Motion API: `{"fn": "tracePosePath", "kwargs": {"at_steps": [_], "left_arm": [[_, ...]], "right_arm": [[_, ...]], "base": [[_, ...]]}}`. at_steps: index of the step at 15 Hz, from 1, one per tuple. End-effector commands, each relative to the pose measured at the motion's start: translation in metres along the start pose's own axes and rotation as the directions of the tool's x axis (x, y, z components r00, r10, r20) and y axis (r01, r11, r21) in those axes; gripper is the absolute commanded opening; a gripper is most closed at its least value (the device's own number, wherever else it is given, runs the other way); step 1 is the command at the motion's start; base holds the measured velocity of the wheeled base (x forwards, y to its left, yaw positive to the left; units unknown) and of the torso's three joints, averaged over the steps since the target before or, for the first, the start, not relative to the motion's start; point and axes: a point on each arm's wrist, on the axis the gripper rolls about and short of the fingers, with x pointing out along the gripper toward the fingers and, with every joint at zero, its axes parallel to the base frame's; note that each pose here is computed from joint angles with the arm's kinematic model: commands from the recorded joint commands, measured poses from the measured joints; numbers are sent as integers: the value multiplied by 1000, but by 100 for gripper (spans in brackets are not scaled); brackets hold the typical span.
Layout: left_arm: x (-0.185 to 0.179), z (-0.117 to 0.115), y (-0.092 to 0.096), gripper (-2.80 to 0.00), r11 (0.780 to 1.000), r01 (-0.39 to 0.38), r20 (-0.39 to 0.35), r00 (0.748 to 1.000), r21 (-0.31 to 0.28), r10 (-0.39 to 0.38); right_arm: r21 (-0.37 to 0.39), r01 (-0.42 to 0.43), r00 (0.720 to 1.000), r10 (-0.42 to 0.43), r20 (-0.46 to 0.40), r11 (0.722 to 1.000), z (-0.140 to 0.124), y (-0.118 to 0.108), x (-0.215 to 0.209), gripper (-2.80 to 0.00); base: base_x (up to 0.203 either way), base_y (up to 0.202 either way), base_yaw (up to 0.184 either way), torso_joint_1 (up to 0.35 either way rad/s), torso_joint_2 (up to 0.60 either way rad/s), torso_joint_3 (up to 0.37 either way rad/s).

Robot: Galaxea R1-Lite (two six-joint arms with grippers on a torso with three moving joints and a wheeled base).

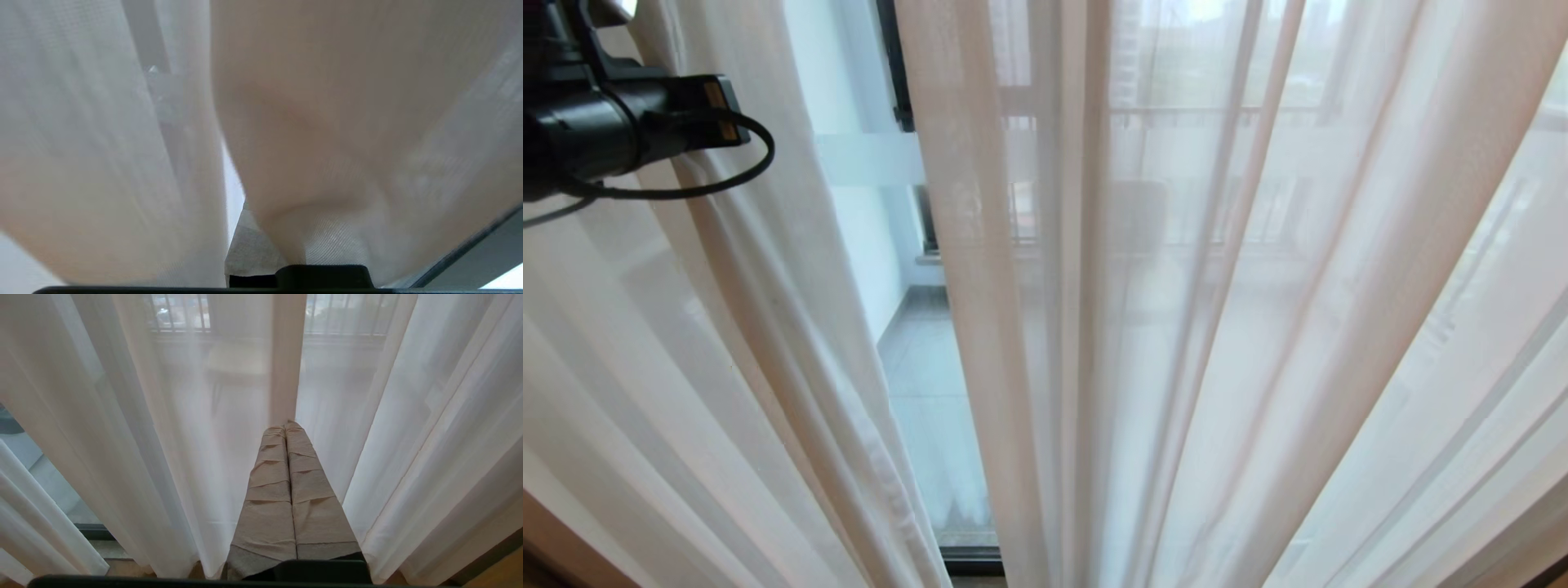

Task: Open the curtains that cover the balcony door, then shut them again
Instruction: Pull the inner curtains open on both sides

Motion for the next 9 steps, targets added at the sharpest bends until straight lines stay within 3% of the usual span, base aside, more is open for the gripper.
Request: {"fn": "tracePosePath", "kwargs": {"at_steps": [1,9], "left_arm": [[1,-1,1,-280,1000,-5,-2,1000,-1,5],[3,-2,1,-280,1000,-6,-5,1000,0,6]], "right_arm": [[-1,0,1000,0,1,1000,0,0,0,-280],[-1,0,1000,0,1,1000,0,0,0,-280]], "base": [[2,163,-9,12,3,-2],[0,190,1,3,4,3]]}}
